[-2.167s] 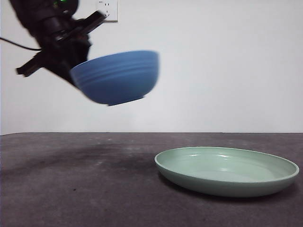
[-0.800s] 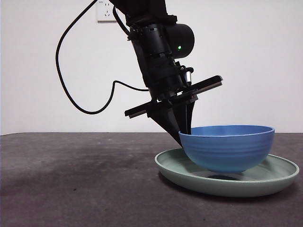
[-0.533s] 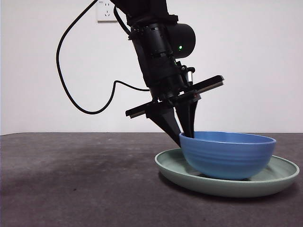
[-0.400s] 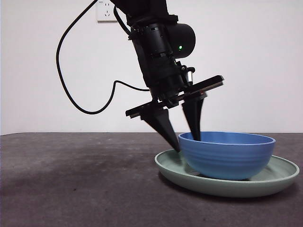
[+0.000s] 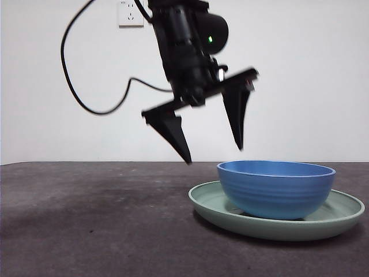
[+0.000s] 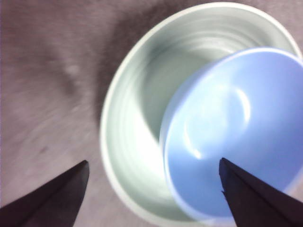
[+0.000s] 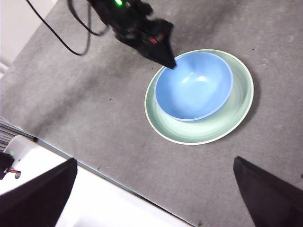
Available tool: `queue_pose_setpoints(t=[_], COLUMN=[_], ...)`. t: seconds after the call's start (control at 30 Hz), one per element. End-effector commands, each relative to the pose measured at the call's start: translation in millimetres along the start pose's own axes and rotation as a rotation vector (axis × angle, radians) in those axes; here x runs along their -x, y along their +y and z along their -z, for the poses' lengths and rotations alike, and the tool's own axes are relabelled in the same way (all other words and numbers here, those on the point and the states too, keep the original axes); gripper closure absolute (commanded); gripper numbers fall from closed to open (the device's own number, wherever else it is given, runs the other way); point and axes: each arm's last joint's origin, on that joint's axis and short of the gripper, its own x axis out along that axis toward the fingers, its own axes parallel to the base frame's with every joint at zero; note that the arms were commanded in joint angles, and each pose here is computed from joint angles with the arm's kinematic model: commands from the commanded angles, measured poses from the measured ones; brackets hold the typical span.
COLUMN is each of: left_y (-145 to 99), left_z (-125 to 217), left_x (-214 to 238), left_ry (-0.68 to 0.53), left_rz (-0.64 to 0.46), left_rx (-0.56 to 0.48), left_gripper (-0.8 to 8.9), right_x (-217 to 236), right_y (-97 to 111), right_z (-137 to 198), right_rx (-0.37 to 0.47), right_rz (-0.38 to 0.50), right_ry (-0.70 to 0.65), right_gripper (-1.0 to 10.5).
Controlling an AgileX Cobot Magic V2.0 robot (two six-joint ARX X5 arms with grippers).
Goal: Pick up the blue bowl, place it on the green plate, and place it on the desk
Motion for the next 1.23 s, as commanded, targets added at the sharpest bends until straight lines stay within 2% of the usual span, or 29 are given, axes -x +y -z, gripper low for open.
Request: queue_pose_setpoints(t=[0.03, 0.2, 0.27, 0.5, 0.6, 0.73, 0.93, 1.07, 1.23], left_y=[-6, -11, -13, -26, -34, -46, -55, -53, -40], left_z=[-5, -2, 1, 21, 40, 75, 135, 168, 203], left_x=[9, 40, 51, 105, 140, 191, 251, 271, 270], left_ry=[0.009, 0.035, 0.057, -0.053, -0.128, -0.244, -0.397, -0.442, -0.421], left_rz=[-0.004, -0.011, -0.016, 0.010, 0.029, 0.060, 0.109, 0.128, 0.124], left_rx=[-0.057, -0.115, -0.137, -0.180, -0.222, -0.301, -0.419, -0.470, -0.491], left_gripper=[3.32, 1.52, 1.19, 1.21, 1.21, 1.25, 1.26, 1.26, 1.26], right_x=[4, 4, 4, 4, 4, 4, 2, -2, -10], right_y=[2, 2, 2, 2, 0, -3, -5, -6, -9], right_z=[-2, -2, -2, -1, 0, 2, 1, -2, -9], right_rx=[0.025, 0.023, 0.022, -0.005, -0.027, -0.036, -0.056, -0.062, -0.071], right_rz=[-0.004, -0.004, -0.003, 0.009, 0.063, 0.140, 0.188, 0.195, 0.205], right_ry=[-0.020, -0.018, -0.017, -0.009, 0.001, 0.010, 0.009, 0.027, 0.064], right_gripper=[4.1, 4.1, 4.1, 4.1, 4.1, 4.1, 4.1, 4.1, 4.1])
